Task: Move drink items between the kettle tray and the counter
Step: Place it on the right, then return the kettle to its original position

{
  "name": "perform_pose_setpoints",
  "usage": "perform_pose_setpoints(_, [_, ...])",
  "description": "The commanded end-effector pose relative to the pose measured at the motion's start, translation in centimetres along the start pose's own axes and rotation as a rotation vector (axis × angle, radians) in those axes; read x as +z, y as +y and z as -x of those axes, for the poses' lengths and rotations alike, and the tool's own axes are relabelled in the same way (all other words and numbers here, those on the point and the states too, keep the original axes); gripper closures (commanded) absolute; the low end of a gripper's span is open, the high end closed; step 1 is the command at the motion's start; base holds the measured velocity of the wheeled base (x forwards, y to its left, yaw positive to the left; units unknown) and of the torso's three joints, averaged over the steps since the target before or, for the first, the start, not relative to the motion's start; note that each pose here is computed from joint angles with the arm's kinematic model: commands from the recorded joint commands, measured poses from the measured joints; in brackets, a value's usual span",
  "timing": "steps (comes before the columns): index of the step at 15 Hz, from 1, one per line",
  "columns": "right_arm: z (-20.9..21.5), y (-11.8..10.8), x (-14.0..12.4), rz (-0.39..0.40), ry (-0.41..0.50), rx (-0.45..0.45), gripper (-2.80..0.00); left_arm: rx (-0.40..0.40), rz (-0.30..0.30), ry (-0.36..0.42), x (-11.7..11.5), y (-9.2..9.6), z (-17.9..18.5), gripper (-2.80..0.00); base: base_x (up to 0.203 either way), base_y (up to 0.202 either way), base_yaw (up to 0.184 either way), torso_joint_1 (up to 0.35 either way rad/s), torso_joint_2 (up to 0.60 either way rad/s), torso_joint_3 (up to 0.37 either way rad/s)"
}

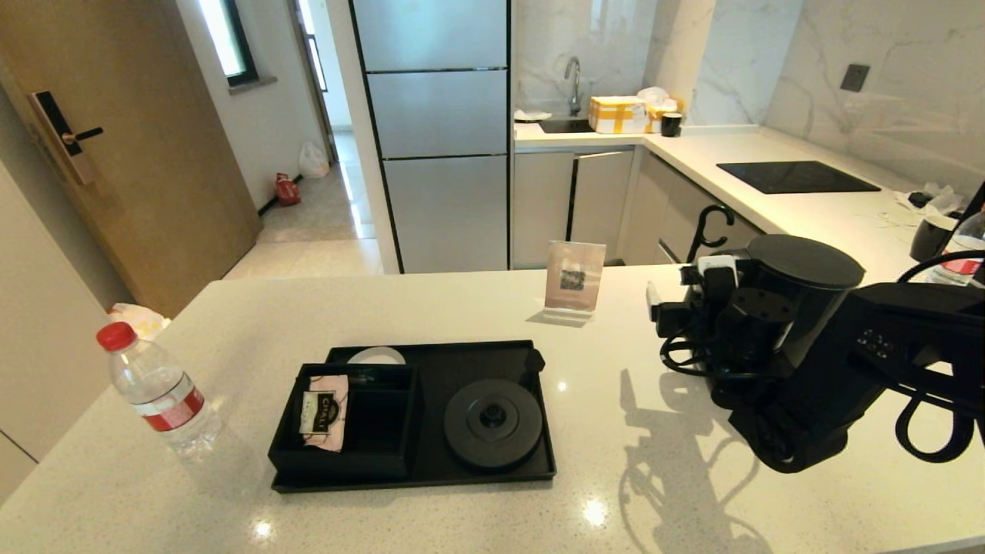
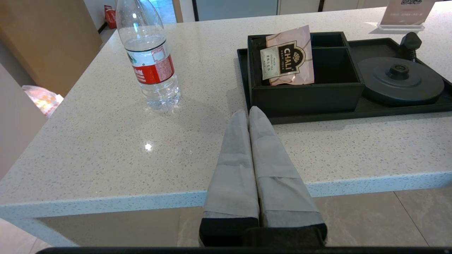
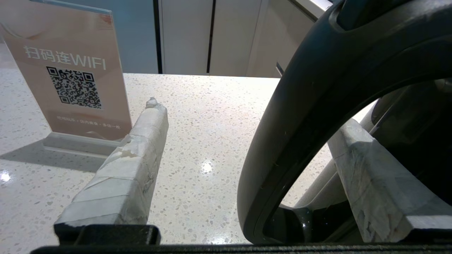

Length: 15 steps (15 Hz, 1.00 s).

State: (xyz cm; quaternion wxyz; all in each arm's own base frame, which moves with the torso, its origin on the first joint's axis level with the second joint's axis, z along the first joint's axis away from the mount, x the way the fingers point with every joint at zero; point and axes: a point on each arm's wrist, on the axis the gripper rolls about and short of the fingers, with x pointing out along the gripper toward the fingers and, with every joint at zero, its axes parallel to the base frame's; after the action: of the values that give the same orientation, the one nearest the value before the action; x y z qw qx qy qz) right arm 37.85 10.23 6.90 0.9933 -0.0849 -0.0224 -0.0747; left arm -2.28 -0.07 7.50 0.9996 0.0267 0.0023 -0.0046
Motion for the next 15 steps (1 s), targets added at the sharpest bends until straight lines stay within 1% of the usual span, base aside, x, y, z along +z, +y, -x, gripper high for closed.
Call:
perform_pose_setpoints(1, [0.7,-0.3,0.5,-0.01,-0.005,0.026,-2.8,0.0,0.0,0.0,0.0,0.0,0.0,0.0,0.0,0.0,0.0,0.0,0.0,0.0])
perform_pose_setpoints(3, [3.3,-1.1,1.6,-0.016,0.016,0.085,-2.8,0.0,-0.001,-0.001,0.0,0.0,0.0,0.0,0.0,0.0,0.0,0.0,0.0,0.0])
perform_pose_setpoints(4, [4.0,-1.1,1.6,-0.019,0.025,0.108,-2.8,0.0,0.0,0.0,0.0,0.0,0.0,0.0,0.0,0.0,0.0,0.0,0.0,0.0])
perform_pose_setpoints(11, [5.5,-1.3,2.1,-0.036,0.034,0.115,-2.8,0.0,0.0,0.0,0.0,0.0,0.0,0.0,0.0,0.0,0.0,0.0,0.0,0.0])
perform_pose_setpoints(13, [7.6,-1.5,2.5,-0.045,0.054,0.141,-2.8,0.0,-0.002,0.0,0.0,0.0,0.0,0.0,0.0,0.0,0.0,0.0,0.0,0.0])
perform_pose_setpoints(15, [8.1,-1.5,2.7,-0.051,0.058,0.149,-2.8,0.0,0.0,-0.002,0.0,0.0,0.0,0.0,0.0,0.0,0.0,0.0,0.0,0.0])
